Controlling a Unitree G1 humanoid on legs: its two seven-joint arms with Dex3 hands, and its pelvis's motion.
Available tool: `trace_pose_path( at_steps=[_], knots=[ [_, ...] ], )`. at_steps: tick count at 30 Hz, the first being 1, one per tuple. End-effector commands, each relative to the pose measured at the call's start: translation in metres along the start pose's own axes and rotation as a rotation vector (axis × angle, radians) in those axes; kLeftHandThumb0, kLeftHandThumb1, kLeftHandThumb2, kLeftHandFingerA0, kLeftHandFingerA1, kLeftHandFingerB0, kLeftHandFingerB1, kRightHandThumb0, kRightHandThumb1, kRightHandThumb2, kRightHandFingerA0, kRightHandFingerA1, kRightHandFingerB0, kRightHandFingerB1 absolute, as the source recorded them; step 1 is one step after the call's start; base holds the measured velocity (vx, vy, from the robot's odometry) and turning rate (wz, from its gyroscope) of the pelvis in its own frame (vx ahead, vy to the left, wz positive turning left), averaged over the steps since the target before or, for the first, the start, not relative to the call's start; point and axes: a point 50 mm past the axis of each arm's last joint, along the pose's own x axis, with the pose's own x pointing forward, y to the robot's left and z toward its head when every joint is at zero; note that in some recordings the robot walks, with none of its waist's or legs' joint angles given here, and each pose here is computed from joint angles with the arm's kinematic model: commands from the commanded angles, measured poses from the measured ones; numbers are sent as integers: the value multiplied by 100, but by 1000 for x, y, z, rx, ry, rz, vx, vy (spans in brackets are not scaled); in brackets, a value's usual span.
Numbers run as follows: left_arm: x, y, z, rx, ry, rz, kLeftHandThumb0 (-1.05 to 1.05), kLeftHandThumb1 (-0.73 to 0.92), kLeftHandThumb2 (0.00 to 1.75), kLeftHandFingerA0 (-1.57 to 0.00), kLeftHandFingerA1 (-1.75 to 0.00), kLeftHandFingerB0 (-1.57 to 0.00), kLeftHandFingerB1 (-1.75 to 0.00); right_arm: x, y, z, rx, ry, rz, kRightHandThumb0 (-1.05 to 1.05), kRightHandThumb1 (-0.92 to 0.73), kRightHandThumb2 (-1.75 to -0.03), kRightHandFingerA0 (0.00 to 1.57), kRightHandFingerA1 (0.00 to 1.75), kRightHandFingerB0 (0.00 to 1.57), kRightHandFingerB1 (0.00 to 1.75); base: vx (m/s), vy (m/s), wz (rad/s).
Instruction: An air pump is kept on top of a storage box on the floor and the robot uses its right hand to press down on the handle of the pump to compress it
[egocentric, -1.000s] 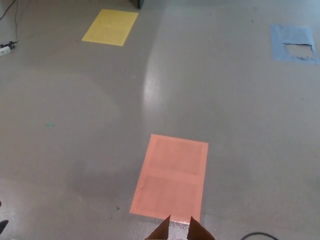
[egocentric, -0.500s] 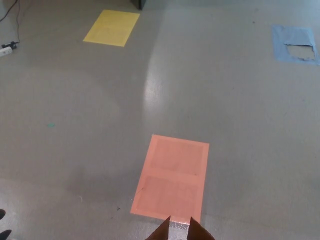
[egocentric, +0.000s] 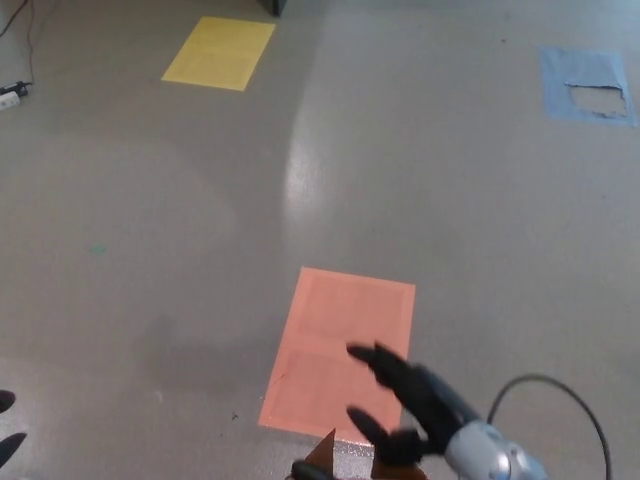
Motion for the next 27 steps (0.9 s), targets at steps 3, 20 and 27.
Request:
trace_pose_path(
  at_steps=[3,20,27],
  knots=[
    [1,18,10,15,-14,33,-59,87,66,-22,-32,-18,-28,-41,-93,102,222,-588,-128,-82,-75,-107,6,34,6,22,0,0,0],
    [4,23,19,1,-25,62,-56,86,66,-22,-33,-16,-28,-62,-160,-63,288,84,-720,-34,-57,-111,2,47,1,46,0,0,0],
    [7,28,29,-79,-54,101,-31,63,112,0,-47,0,-47,-75,-138,-119,261,539,-640,-59,-81,-65,33,33,28,31,0,0,0]
  ],
)
